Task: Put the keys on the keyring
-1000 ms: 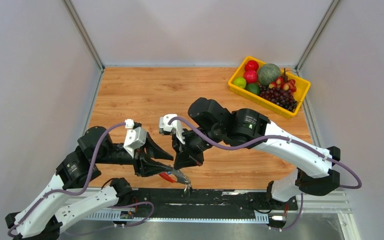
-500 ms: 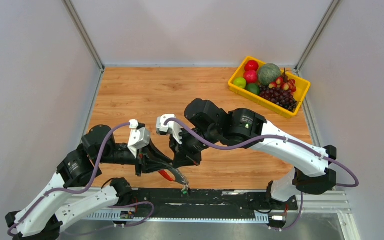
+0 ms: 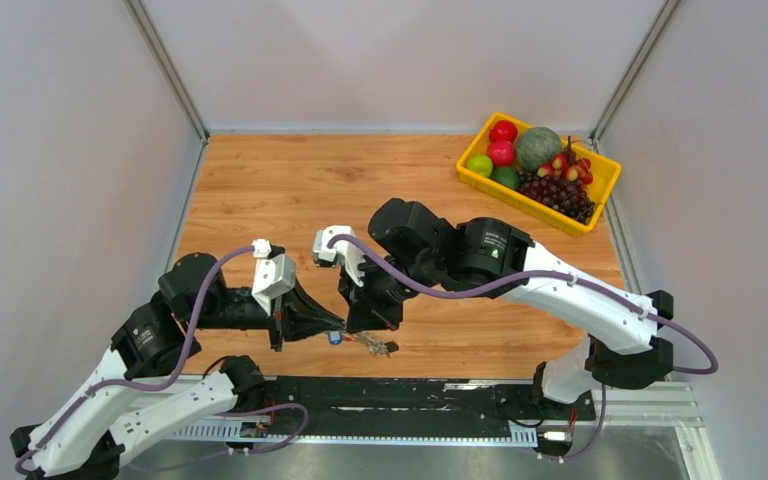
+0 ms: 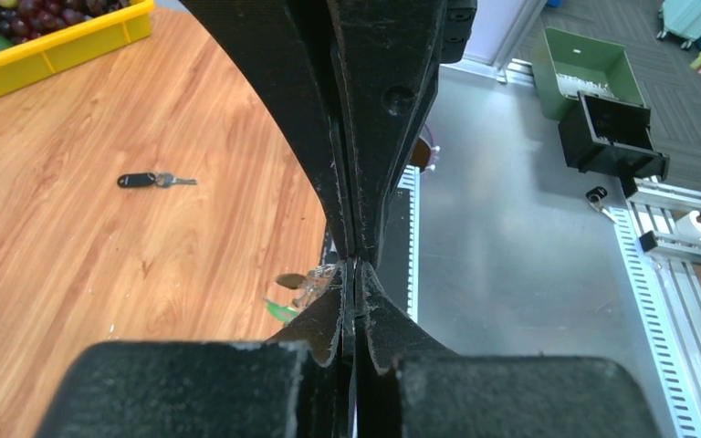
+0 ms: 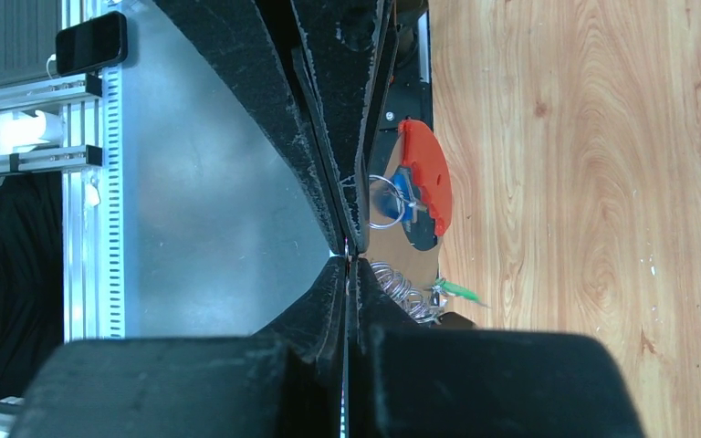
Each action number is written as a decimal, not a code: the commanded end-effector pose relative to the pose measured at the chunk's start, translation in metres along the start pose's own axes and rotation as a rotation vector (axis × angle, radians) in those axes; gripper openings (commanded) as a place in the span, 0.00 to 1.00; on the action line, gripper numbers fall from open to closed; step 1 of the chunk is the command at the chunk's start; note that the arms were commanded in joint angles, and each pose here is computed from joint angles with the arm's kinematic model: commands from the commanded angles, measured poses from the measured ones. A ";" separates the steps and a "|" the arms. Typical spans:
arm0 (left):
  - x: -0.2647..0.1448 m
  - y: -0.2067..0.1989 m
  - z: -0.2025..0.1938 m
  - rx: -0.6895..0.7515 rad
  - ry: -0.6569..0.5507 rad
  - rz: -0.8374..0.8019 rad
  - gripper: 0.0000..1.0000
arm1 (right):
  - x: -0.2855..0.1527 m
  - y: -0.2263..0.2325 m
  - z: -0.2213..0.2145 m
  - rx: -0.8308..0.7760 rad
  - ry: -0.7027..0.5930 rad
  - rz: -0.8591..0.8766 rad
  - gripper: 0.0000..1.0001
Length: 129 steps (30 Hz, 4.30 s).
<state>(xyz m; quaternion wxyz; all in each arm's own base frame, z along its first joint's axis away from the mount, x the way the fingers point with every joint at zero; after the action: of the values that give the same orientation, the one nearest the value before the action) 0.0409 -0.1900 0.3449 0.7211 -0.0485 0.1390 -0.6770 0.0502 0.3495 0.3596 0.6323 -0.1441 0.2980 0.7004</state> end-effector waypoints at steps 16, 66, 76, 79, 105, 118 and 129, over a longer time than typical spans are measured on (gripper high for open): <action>-0.008 -0.015 0.056 0.167 -0.424 -0.057 0.00 | -0.090 0.004 0.048 -0.090 -0.440 -0.239 0.53; -0.015 0.037 0.096 -0.006 -0.656 0.276 0.00 | -0.003 -0.021 0.022 -0.220 -0.343 -0.565 0.00; -0.013 0.052 0.089 -0.024 -0.596 0.363 0.00 | -0.020 -0.033 0.032 -0.112 -0.349 -0.712 0.00; -0.013 0.054 0.088 -0.030 -0.601 0.376 0.00 | -0.017 -0.041 0.032 -0.071 -0.374 -0.789 0.00; -0.030 0.033 0.090 0.039 -0.840 0.245 0.00 | -0.106 -0.003 0.065 -0.022 -0.683 -0.642 0.54; -0.059 0.000 0.094 0.170 -1.148 0.035 0.00 | -0.119 0.040 0.079 -0.224 -0.728 -0.328 0.52; -0.071 -0.015 0.092 0.142 -1.309 -0.138 0.00 | -0.079 0.053 0.082 -0.461 -0.710 -0.207 0.50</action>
<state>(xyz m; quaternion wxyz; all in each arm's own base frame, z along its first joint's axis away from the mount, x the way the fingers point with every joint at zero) 0.0694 -0.1532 0.4267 0.6790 -0.3750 -0.3135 -0.5478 0.0346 0.3174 0.4759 0.7497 -0.0463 -0.0560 0.6578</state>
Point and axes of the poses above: each gripper's point midway between its finger pads, its own x axis out along the fingers, its own y axis along the line the jaws close on, z = x × y, the point moved 3 cm from there along -x, back along the fingers, and after that the axes turned 4 degrees about -x, right-handed, at the moved point
